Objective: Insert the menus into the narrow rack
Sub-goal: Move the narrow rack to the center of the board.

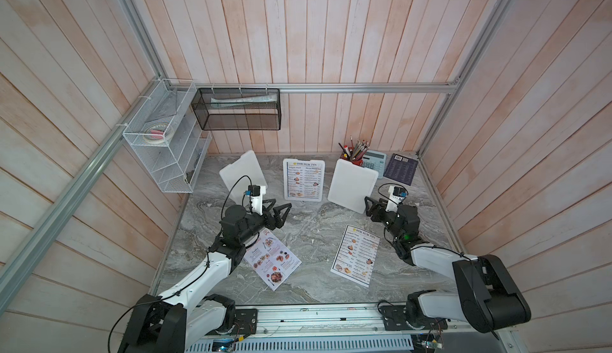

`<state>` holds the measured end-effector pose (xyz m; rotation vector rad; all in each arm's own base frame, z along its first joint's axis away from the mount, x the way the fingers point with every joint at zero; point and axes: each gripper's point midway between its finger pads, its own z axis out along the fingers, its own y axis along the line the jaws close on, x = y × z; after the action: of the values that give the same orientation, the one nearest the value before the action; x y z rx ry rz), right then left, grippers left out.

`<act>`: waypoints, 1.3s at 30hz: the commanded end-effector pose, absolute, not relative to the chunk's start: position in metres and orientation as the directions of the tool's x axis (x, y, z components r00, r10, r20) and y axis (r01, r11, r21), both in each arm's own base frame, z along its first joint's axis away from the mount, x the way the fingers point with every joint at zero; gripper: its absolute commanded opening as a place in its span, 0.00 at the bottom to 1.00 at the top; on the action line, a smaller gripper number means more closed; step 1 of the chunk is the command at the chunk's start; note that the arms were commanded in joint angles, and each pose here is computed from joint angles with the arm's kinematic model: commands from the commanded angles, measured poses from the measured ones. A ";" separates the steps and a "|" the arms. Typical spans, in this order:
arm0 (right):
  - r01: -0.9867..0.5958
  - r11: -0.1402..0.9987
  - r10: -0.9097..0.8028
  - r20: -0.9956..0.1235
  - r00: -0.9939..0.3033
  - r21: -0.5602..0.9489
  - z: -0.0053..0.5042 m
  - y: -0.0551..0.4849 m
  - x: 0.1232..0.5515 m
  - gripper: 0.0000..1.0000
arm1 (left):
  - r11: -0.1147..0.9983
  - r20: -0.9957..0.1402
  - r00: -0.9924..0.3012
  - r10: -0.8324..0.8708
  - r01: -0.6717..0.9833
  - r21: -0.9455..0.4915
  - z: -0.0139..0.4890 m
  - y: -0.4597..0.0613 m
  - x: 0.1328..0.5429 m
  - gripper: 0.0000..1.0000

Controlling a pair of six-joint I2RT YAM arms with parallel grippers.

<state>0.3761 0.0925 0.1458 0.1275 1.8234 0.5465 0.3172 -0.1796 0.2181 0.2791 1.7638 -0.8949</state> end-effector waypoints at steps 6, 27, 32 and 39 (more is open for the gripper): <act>-0.421 0.789 0.334 -0.888 -0.315 0.447 0.164 0.121 0.398 0.71 | 0.698 -0.890 -0.401 -0.218 0.573 -0.429 0.213 -0.179 0.316 0.88; -0.589 0.660 0.300 -0.882 -0.363 0.467 0.164 0.155 0.406 0.32 | 0.665 -0.888 -0.402 -0.223 0.604 -0.440 0.222 -0.185 0.313 0.88; -0.594 0.655 0.295 -0.882 -0.367 0.467 0.167 0.160 0.416 0.27 | 0.665 -0.888 -0.401 -0.225 0.604 -0.440 0.223 -0.184 0.310 0.88; -0.564 0.688 0.292 -0.886 -0.361 0.457 0.165 0.154 0.410 0.00 | 0.667 -0.892 -0.392 -0.227 0.604 -0.435 0.228 -0.182 0.307 0.88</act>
<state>0.4168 0.1540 0.1676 -0.2316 1.7022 0.9119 0.3103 -0.1804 0.2214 0.2912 1.7692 -0.9079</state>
